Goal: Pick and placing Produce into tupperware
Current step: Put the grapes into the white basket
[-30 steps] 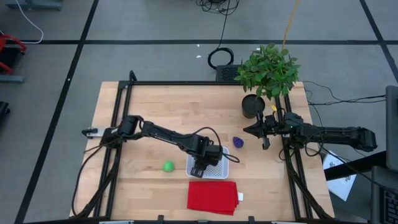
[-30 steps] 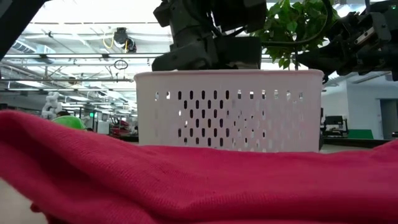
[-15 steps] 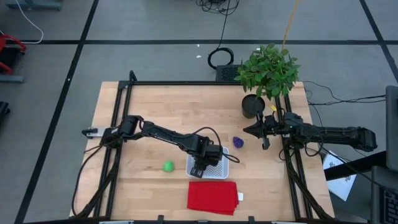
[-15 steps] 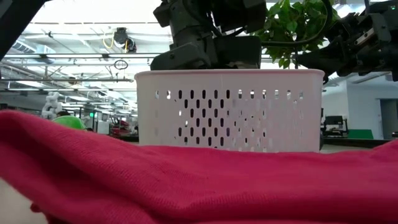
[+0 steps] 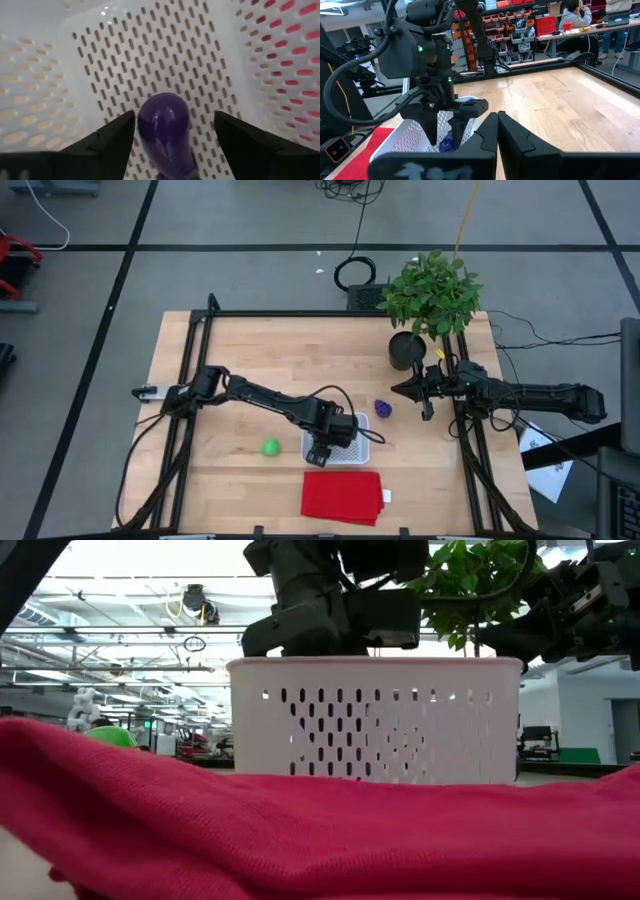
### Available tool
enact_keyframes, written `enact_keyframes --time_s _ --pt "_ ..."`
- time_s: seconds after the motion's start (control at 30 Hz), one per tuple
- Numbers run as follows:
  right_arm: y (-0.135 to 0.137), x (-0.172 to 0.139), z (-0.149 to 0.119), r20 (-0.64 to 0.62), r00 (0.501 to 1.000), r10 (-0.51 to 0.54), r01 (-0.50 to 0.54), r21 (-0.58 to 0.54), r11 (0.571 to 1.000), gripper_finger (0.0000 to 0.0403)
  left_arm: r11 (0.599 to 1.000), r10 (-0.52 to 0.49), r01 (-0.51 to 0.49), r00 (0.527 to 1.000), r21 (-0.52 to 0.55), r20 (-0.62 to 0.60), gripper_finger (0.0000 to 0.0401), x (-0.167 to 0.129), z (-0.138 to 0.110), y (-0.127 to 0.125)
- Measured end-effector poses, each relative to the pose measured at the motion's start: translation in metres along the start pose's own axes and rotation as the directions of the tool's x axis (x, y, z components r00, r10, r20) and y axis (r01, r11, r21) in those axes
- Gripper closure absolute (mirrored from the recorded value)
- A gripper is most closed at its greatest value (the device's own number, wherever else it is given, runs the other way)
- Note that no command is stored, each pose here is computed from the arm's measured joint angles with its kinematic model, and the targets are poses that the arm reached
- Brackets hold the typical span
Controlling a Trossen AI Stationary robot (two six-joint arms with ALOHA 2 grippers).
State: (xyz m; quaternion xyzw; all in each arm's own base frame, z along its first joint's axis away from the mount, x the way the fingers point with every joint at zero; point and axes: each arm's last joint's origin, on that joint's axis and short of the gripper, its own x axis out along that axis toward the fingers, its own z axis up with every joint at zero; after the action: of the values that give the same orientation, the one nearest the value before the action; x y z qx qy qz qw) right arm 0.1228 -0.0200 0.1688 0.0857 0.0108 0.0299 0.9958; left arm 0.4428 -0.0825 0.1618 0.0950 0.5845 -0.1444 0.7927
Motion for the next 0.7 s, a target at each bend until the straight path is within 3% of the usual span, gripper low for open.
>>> enact_keyframes --time_s 0.33,0.53,0.7 --pt "0.000 0.000 0.000 0.001 1.000 0.000 0.000 0.000 1.000 0.0403 0.999 0.046 -0.046 0.999 0.012 0.016 0.0120 -0.025 0.004 0.001" --pt "0.000 0.001 0.000 0.003 1.000 0.001 -0.001 -0.001 1.000 0.0403 0.999 0.045 -0.044 0.999 0.019 -0.019 0.0120 -0.032 0.002 0.000" --pt "0.000 0.001 0.000 0.000 1.000 0.000 0.000 0.000 1.000 0.0403 0.994 0.100 -0.099 0.994 0.035 -0.050 0.0121 -0.044 0.005 0.001"
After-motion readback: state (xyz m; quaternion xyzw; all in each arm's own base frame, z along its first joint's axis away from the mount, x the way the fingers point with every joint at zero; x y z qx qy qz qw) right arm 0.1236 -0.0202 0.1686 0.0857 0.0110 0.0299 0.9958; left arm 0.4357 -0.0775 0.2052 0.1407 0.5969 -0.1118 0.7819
